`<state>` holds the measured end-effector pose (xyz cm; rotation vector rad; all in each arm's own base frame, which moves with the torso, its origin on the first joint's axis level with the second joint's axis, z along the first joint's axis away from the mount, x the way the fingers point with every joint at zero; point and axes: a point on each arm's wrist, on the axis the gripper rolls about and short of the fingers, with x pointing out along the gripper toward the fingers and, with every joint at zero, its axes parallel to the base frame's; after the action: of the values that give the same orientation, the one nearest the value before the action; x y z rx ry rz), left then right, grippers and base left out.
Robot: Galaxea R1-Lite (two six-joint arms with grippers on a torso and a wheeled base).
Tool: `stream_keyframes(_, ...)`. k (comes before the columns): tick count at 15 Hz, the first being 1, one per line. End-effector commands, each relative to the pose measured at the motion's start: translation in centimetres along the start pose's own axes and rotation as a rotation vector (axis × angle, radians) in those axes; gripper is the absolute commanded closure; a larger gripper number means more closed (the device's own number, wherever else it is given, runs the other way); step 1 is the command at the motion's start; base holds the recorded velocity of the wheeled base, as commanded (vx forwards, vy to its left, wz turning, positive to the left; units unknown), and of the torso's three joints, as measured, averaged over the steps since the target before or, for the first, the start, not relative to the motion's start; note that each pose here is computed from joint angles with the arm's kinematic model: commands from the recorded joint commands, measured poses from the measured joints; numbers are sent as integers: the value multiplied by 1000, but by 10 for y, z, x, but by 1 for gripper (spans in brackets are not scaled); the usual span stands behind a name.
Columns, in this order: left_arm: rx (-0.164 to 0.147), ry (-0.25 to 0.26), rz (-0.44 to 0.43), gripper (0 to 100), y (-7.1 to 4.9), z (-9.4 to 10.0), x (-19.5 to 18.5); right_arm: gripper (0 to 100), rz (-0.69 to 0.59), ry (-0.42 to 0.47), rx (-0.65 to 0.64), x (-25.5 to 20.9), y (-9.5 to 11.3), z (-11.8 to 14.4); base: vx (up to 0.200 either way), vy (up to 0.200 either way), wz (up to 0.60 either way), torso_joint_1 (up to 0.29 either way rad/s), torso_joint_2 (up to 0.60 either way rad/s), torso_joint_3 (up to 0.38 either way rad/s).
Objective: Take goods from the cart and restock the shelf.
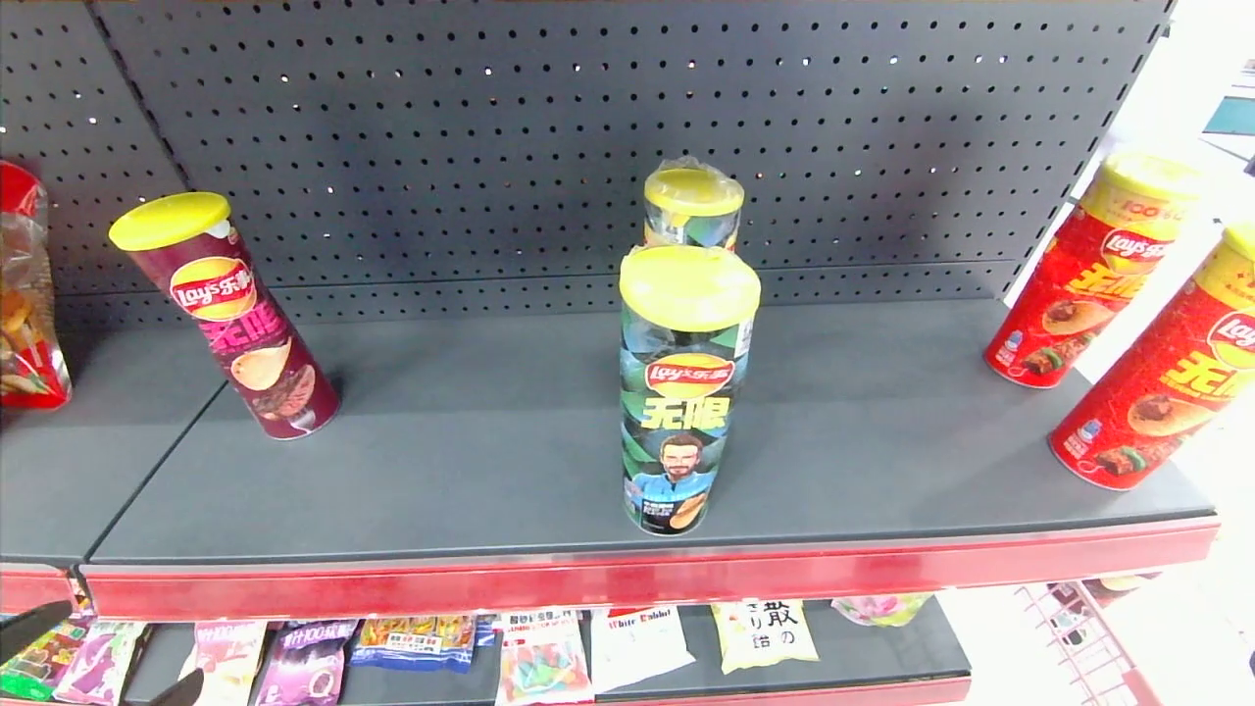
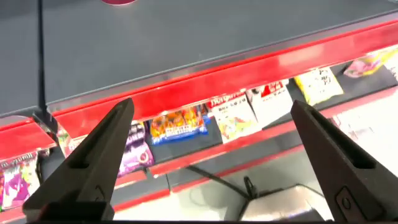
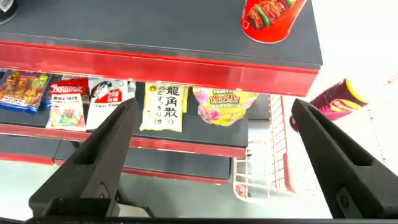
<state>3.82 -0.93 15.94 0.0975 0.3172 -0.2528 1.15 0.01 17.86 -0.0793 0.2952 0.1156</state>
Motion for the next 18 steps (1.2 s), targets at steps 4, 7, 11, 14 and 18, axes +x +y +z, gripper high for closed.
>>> stream_keyframes(4,57,-34,41,0,1,5,1,0,-5,36,-33,9,0,10,0,0,0,0,0,0)
stream_keyframes(7,67,-35,41,0,1,5,0,0,-3,42,-57,12,1,16,-133,0,0,2,2,-3)
stream_keyframes(11,73,-41,40,0,1,4,-1,0,-2,37,-58,11,0,17,-200,0,0,6,0,1)
stream_keyframes(14,81,-44,42,0,1,3,-2,0,47,22,-57,10,1,19,-200,0,0,4,1,2)
stream_keyframes(18,92,-56,42,0,1,-1,-5,0,38,17,-89,10,1,23,-100,0,0,0,1,1)
